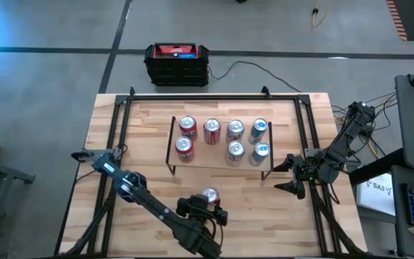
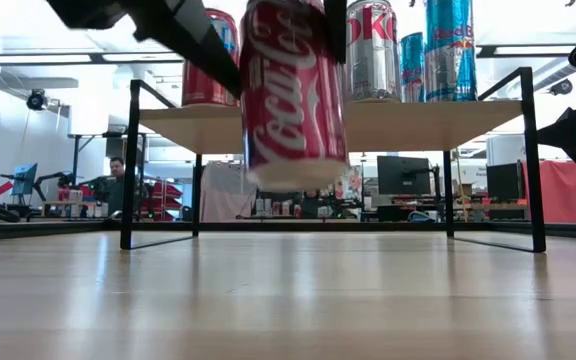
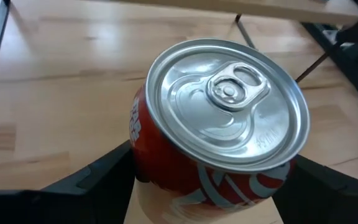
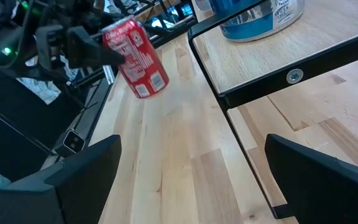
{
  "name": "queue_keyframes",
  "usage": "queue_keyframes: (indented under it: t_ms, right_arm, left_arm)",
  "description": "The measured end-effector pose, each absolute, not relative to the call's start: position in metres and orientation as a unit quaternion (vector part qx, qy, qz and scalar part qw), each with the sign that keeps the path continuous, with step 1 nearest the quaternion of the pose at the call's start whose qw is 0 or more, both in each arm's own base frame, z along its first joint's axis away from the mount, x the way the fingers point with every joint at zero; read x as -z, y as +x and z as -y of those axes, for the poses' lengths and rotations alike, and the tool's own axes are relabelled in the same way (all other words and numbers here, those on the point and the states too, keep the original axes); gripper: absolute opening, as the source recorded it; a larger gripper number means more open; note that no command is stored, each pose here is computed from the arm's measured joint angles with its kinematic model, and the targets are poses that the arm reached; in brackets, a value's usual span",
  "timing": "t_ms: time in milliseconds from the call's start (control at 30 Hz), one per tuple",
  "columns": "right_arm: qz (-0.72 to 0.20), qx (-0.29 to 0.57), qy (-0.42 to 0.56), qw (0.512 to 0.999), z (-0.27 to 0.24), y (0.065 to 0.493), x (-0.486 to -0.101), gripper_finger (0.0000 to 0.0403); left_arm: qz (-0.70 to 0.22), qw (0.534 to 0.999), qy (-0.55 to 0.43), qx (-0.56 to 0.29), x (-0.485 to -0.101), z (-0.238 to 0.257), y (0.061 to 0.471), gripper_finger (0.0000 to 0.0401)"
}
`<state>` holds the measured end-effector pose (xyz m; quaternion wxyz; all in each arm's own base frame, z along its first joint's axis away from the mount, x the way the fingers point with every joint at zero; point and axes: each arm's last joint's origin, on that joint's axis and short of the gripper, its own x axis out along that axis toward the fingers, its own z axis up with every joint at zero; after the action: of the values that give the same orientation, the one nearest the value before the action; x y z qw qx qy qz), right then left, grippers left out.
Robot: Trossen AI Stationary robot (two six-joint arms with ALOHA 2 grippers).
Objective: Place canned beverage on shelf
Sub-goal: Put the red white soda can on the shelf aligned with the other red white soda can
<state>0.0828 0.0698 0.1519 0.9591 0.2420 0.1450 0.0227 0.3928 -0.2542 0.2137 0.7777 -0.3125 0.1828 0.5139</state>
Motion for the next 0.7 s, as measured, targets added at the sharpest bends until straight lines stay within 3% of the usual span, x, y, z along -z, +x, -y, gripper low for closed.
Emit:
queue_keyframes:
  t_ms: [367, 700]
  right_arm:
    - [-0.145, -0.023, 0.242, 0.959, -0.070, 0.083, -0.152, 0.0384]
    - [-0.145, -0.023, 0.242, 0.959, -0.070, 0.083, -0.152, 0.0384]
  left_arm:
    - [-0.177, 0.795, -0.309, -0.491, -0.250, 0.248, 0.385, 0.0291]
    - [-0.144, 0.853, -0.191, -0.463, -0.280, 0.236, 0.381, 0.0291]
